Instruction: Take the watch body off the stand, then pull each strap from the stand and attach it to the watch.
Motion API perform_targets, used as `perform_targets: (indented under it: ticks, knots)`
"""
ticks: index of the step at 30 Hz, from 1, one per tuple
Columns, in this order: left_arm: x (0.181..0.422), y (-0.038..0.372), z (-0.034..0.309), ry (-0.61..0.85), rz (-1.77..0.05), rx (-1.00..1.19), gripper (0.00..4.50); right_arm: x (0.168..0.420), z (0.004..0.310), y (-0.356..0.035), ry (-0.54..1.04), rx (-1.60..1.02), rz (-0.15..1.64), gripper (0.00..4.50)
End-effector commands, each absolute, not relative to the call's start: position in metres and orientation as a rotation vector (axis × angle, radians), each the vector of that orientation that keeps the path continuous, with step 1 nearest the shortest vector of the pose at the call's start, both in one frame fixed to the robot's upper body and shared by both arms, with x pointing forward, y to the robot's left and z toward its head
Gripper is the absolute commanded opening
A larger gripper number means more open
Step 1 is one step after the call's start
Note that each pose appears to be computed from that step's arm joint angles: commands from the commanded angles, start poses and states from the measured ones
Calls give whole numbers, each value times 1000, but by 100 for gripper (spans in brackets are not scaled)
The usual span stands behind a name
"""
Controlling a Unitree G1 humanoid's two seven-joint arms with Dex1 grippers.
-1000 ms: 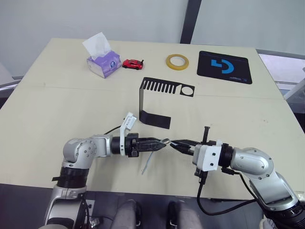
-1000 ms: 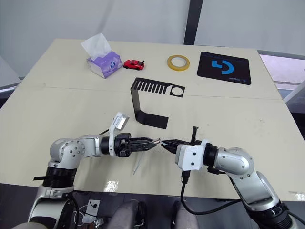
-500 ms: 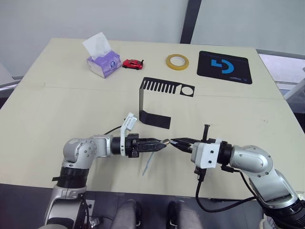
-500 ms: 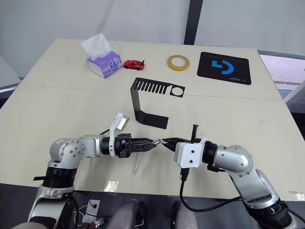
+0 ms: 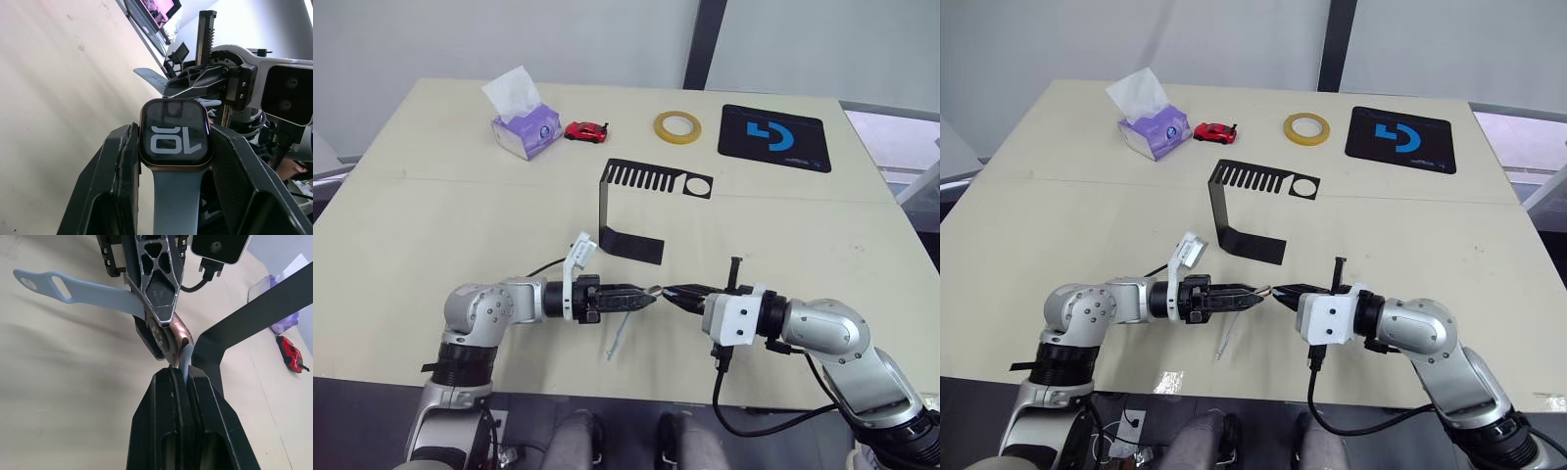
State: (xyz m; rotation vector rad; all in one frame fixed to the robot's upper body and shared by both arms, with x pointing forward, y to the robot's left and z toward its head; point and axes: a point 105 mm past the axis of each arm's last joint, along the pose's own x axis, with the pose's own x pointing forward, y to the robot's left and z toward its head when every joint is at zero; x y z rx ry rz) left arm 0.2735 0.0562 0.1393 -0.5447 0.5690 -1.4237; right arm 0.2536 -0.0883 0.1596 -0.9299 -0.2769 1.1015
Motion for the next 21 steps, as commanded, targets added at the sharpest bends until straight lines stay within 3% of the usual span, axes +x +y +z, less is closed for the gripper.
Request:
perform_targets:
  ticks: [1,21]
  knots:
    - [256,36,157,531,-1572,-505,169,247,170,-74,-353,-927,1132,0]
    - [252,34,156,548,-1596,-480,169,249,170,-71,-355,-950,1138,0]
